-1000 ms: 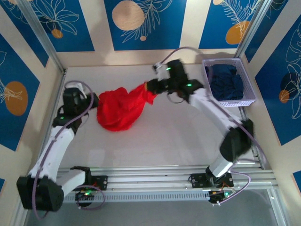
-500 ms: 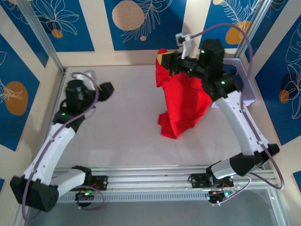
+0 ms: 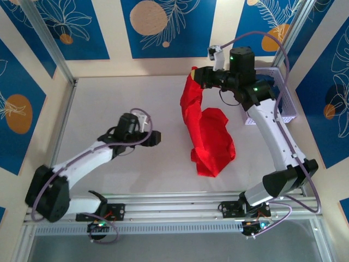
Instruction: Fold the inside-out t-shirt
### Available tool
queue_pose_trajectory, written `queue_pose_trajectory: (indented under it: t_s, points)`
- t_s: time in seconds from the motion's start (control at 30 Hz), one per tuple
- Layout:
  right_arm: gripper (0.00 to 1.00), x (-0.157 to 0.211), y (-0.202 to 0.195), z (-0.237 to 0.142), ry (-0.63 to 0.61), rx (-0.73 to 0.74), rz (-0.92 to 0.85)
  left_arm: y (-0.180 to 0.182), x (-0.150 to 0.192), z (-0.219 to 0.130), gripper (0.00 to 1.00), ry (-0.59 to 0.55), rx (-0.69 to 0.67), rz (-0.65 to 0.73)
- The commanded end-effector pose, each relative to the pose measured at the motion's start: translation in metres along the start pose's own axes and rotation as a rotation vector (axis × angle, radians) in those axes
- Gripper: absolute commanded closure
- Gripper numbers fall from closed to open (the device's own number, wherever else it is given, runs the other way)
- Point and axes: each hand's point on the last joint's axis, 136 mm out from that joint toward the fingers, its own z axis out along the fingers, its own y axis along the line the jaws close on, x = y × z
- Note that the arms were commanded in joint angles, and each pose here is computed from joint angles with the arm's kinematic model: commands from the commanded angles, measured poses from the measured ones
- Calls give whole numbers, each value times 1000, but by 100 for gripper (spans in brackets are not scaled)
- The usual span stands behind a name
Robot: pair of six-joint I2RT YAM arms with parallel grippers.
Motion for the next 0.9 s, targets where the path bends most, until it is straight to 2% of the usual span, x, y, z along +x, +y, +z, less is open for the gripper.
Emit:
queue_pose_trajectory:
  t_s: [0.0, 0.23, 0.47, 0.53, 0.63, 0.7, 0.73, 0.87]
  points:
    - [97, -6, -15, -30, -55, 97, -25, -29, 14, 31, 23, 61, 48, 92]
    - [97, -10, -52, -53, -80, 213, -3, -107, 51, 91, 24, 174, 143, 249]
    - [97, -9, -66, -58, -84, 232, 15, -138, 72, 141, 32, 246, 154, 315]
    - [97, -7, -69, -56, -80, 229, 24, -146, 72, 152, 41, 250, 156, 330]
    - [97, -5, -72, -56, -76, 228, 33, -150, 65, 165, 73, 242, 140, 323]
    - [97, -8, -73, -59, -83, 232, 35, -147, 47, 153, 94, 183, 110, 325]
    - [97, -11, -73, -62, -91, 233, 36, -144, 34, 141, 100, 147, 97, 324]
    - [97, -41, -58, -92, -203, 236, -2, -114, -64, 27, 100, -160, 52, 249]
